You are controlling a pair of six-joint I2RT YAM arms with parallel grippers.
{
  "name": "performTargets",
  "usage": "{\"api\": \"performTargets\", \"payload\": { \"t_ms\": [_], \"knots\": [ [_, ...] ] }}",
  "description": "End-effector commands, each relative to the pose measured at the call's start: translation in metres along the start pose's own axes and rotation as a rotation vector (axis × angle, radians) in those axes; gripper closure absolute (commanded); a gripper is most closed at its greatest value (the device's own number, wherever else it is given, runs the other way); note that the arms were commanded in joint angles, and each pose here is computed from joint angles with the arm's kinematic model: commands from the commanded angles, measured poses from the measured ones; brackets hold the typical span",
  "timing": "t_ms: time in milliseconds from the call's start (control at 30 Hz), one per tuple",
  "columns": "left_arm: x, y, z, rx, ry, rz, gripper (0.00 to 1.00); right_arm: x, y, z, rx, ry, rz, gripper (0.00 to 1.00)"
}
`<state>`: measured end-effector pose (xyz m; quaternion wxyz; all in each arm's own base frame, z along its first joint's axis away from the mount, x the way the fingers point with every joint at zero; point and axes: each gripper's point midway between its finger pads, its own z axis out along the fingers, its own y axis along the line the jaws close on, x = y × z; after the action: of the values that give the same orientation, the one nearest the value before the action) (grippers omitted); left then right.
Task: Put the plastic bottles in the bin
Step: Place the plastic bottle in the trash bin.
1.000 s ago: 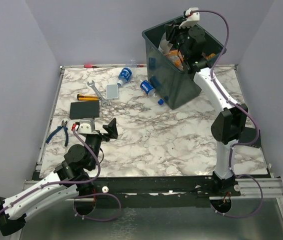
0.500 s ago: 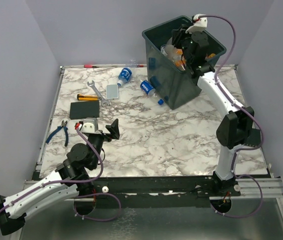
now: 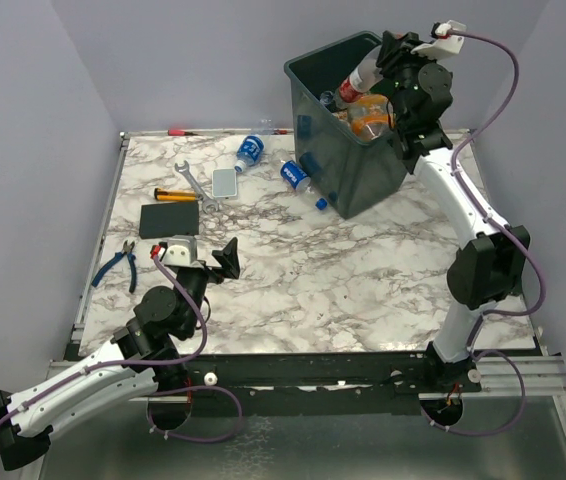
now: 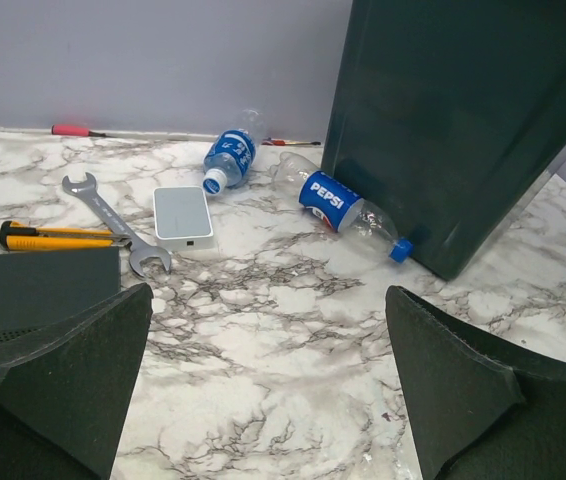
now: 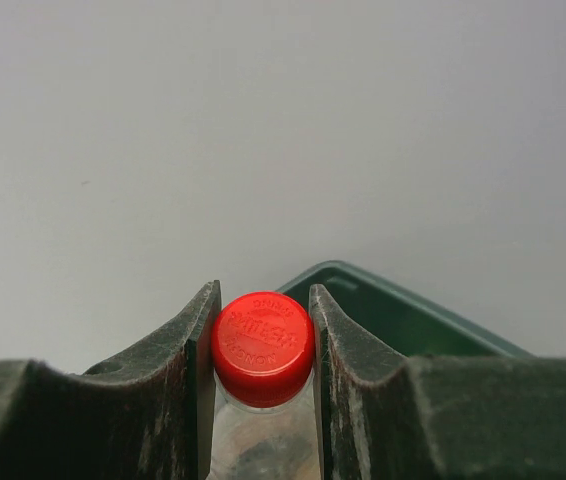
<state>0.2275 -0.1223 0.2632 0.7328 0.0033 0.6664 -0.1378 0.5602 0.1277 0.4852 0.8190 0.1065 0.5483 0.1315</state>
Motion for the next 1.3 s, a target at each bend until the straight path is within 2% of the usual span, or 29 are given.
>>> {"api": "performTargets", "payload": {
  "t_ms": [0,167,367,400,433,567,633,867,1067,1167,1267],
  "knots": [
    [-0.002,-0.002,0.0,0.015,-0.002,0.001,0.01,0.011,-0.046,0.011,0.167,-0.047,0.0,1.0],
    [0.0,-0.003,0.0,0.015,0.004,0.008,0.01,0.041,-0.056,0.014,0.17,-0.041,0.011,1.0],
    [0.003,-0.003,0.001,0.012,0.013,0.02,0.01,0.069,-0.047,0.018,0.092,0.009,0.001,1.0],
    [0.003,-0.003,0.001,0.012,0.012,0.017,0.01,0.07,-0.044,0.017,0.077,0.017,0.001,0.96],
    [0.003,-0.002,0.001,0.01,0.012,0.017,0.01,0.071,-0.042,0.015,0.06,0.028,-0.001,0.89],
    [0.002,-0.002,0.001,0.01,0.009,0.018,0.01,0.053,-0.03,0.007,0.007,0.024,0.003,0.47],
    [0.002,-0.004,0.001,0.015,0.009,0.017,0.01,0.039,-0.028,0.004,0.005,0.017,0.004,0.38],
    [0.0,-0.006,0.001,0.028,0.004,0.009,0.01,-0.011,-0.032,-0.013,0.051,-0.023,-0.017,0.31],
    [0.0,-0.007,0.001,0.034,0.003,0.004,0.01,-0.052,-0.037,-0.036,0.094,-0.041,-0.044,0.3],
    [0.001,-0.008,0.001,0.037,0.007,0.005,0.01,-0.058,-0.041,-0.042,0.128,0.035,-0.056,0.3],
    [0.003,-0.01,0.002,0.042,0.014,0.008,0.01,-0.035,-0.038,-0.043,0.092,0.223,-0.084,0.29]
  ]
}}
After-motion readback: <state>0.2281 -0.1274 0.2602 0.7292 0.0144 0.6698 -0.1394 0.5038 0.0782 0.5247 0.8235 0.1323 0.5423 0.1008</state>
